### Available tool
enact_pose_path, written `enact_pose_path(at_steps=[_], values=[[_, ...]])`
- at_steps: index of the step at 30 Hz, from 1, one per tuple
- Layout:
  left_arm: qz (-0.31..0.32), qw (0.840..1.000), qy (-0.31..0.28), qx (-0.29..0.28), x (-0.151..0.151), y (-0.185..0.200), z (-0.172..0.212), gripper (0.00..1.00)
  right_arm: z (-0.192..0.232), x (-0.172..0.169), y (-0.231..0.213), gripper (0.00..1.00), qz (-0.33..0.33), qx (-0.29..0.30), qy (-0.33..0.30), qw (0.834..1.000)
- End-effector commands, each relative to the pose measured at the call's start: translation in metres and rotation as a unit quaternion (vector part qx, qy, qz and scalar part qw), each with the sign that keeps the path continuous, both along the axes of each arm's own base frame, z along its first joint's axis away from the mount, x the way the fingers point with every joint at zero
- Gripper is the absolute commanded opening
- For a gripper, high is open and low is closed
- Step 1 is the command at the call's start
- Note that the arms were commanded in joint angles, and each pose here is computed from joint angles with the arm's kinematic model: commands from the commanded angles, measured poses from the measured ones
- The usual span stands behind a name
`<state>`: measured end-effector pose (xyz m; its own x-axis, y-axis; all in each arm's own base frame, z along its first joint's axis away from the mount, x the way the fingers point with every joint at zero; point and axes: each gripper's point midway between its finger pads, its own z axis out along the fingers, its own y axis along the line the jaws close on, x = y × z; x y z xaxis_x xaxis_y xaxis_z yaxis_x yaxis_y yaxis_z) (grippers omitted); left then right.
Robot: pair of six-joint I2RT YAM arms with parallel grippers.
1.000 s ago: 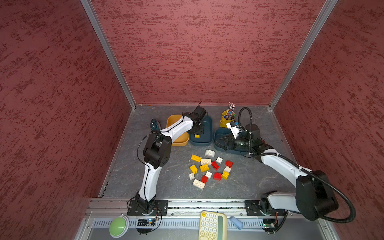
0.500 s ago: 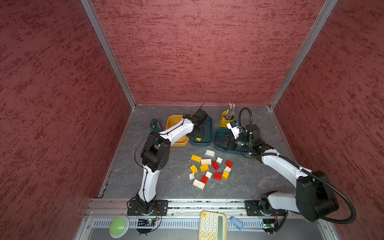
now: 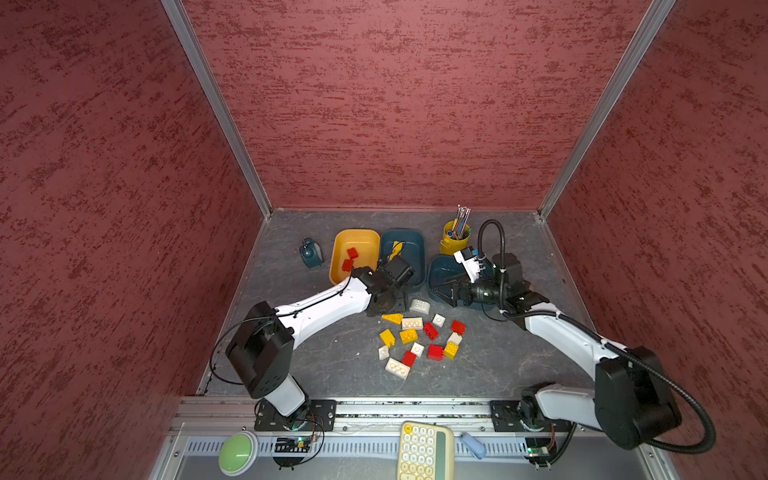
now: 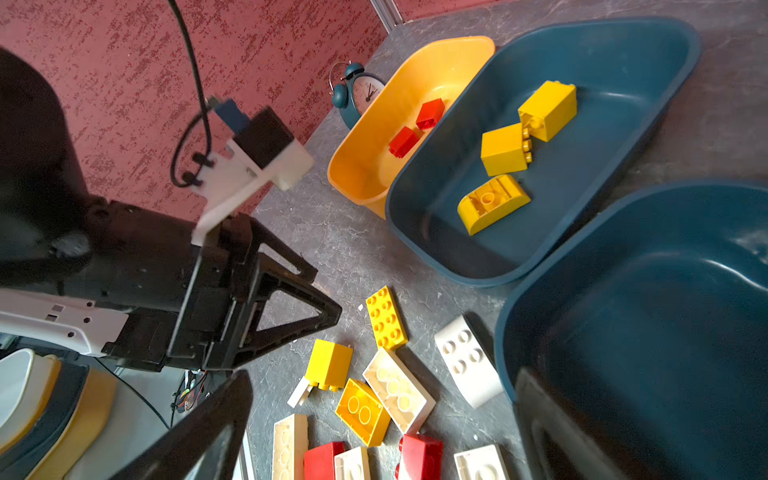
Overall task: Sort the legos into containers by color
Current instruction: 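Lower the left gripper to a flat yellow 2x4 brick and grasp it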
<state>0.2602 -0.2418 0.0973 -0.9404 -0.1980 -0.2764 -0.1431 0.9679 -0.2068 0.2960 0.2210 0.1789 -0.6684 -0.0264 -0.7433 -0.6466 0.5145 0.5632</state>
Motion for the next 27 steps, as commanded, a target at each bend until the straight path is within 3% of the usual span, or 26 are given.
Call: enact_pose_path(at_steps=[1,7,18,27], values=[[0.169,0.983,-0.007,-0.074,0.007,-0.007,0.001,0.77,0.005,-0.006,0.0,0.99,0.01,0.009,-0.011,1.0],[0.249,0.967,0.037,-0.046,0.009,-0.012,-0.021,0.78,0.006,-0.01,0.0,0.99,0.013,0.009,-0.012,1.0],[0.295,0.953,0.069,-0.01,0.015,-0.015,-0.063,0.74,-0.005,-0.015,-0.003,0.99,0.01,0.001,-0.004,1.0],[0.304,0.948,0.09,0.022,0.01,-0.008,-0.081,0.6,-0.008,-0.011,-0.003,0.99,0.009,-0.005,0.002,1.0]])
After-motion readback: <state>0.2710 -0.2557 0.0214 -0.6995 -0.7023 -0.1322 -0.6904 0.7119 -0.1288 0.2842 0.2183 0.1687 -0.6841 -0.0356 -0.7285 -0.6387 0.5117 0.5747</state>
